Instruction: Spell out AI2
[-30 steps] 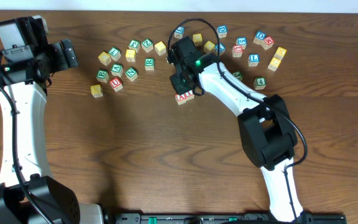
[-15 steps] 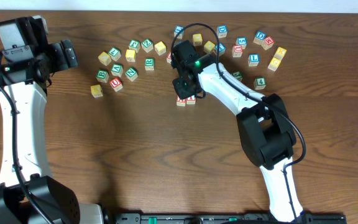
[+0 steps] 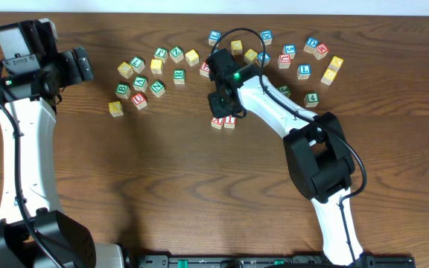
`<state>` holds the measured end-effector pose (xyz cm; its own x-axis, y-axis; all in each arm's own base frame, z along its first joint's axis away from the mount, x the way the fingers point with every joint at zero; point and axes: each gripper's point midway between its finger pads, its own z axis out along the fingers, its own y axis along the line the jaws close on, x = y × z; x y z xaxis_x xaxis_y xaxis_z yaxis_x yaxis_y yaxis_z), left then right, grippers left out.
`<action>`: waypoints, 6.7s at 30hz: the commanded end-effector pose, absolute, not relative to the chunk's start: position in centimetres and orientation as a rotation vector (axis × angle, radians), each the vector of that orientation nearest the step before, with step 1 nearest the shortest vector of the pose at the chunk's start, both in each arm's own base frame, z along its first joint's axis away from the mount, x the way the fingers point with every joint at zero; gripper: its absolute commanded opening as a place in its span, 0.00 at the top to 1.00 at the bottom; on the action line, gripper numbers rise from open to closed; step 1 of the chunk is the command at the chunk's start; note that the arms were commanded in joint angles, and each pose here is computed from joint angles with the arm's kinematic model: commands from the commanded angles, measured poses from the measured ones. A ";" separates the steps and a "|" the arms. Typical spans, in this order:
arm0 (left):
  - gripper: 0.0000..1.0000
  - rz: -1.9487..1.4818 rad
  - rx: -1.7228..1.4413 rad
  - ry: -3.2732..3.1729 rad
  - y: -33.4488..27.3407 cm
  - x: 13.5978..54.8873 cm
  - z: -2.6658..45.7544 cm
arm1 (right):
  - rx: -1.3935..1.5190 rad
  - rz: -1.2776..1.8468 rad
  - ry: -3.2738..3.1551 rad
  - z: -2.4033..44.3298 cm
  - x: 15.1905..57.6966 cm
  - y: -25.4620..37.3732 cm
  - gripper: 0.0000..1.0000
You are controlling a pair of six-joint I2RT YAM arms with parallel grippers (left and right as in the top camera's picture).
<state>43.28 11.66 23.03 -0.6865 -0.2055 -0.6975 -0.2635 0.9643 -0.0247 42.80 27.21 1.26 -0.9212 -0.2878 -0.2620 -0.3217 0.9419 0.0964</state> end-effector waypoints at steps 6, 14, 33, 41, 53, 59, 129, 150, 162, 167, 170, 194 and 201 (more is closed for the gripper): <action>0.01 0.107 -0.314 2.324 11.7 43.5 24.2 | -0.549 0.199 2.808 5.5 44.1 27.6 0.81; 0.01 0.107 -0.314 2.324 11.7 43.5 24.2 | -0.301 0.102 2.982 5.1 43.0 22.5 0.85; 0.01 0.107 -0.314 2.324 11.7 43.5 24.2 | -0.254 0.098 3.085 1.4 40.3 21.8 0.86; 0.01 0.107 -0.314 2.324 11.7 43.5 24.2 | -0.263 0.096 3.086 1.4 40.0 22.3 0.86; 0.01 0.107 -0.314 2.324 11.7 43.5 24.2 | -0.270 0.092 3.093 1.1 39.7 22.4 0.86; 0.01 0.107 -0.314 2.324 11.7 43.5 24.2 | -0.271 0.083 3.109 0.3 39.5 22.3 0.86; 0.01 0.107 -0.315 2.324 11.7 43.5 24.2 | -0.846 0.190 2.857 5.2 37.0 31.0 0.99; 0.01 0.107 -0.314 2.324 11.7 43.5 24.2 | -0.888 0.102 2.858 3.5 36.8 29.7 0.98; 0.01 0.107 -0.315 2.324 11.7 43.5 24.2 | -0.870 0.053 2.854 3.5 37.4 28.9 0.98; 0.01 0.107 -0.314 2.324 11.7 43.5 24.2 | -0.859 0.050 2.856 3.5 37.8 28.5 0.98; 0.01 0.107 -0.314 2.324 11.7 43.5 24.2 | -0.849 0.050 2.859 3.5 38.0 28.2 0.98; 0.01 0.107 -0.314 2.324 11.7 43.5 24.2 | -0.865 0.179 2.939 4.0 36.0 28.3 0.96; 0.01 0.107 -0.314 2.324 11.7 43.5 24.2 | -0.748 0.048 2.975 3.7 36.4 26.4 0.96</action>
<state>43.29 11.66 23.03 -0.6863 -0.2054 -0.6977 -0.2635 0.9643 -0.0247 35.68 27.63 2.40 -0.8539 -0.5178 -0.0528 -0.5201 0.8527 0.0489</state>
